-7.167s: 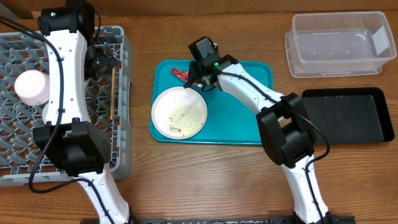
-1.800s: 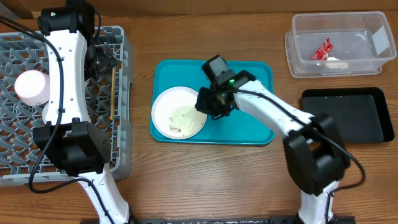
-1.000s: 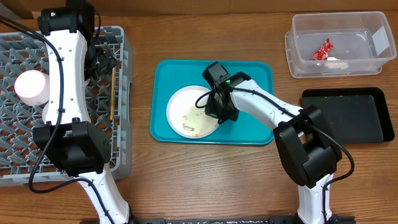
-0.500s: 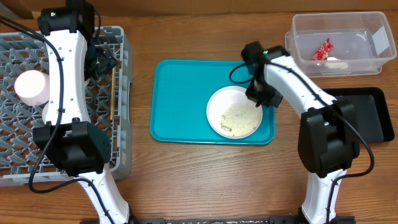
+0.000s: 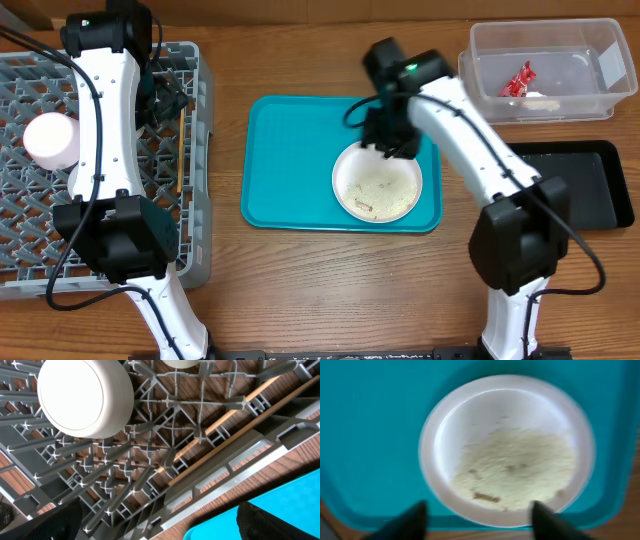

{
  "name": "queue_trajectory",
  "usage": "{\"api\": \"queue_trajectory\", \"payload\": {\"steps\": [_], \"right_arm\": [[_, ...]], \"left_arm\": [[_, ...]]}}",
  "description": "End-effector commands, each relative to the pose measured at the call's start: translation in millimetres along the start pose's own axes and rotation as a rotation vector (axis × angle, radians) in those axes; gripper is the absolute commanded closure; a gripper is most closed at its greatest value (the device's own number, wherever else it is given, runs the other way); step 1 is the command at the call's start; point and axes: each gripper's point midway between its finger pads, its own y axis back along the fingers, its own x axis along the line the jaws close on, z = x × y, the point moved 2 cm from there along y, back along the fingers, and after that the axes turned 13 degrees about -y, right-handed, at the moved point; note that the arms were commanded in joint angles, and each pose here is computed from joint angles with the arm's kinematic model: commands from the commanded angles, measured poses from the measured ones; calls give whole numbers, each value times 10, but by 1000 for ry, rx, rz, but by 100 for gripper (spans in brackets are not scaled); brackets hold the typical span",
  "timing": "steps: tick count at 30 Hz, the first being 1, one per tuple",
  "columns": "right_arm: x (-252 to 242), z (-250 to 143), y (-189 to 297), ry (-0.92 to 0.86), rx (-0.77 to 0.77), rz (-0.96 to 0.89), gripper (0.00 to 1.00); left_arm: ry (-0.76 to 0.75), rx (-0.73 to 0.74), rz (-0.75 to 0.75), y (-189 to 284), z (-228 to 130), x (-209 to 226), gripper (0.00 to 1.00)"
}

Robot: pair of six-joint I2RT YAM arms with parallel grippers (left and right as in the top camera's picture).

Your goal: Sort waste into correct bins and load items into the dishwasher

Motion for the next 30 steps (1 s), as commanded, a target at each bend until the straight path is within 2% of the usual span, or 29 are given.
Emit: {"api": "queue_trajectory", "payload": {"steps": [1, 5, 9, 16, 25, 30], "right_arm": [[367, -289, 144, 125, -1, 96, 5], [633, -473, 50, 183, -111, 80, 5], [820, -655, -135, 182, -197, 71, 12], [723, -629, -421, 96, -353, -77, 17], [656, -543, -713, 134, -385, -167, 25], [596, -500, -929, 147, -409, -233, 26]], "left_arm": [[37, -49, -30, 196, 18, 55, 0], [37, -49, -30, 196, 18, 55, 0], [37, -49, -30, 196, 18, 55, 0], [37, -49, -30, 196, 18, 55, 0], [37, -49, -30, 196, 18, 55, 0], [37, -49, -29, 196, 18, 55, 0]]}}
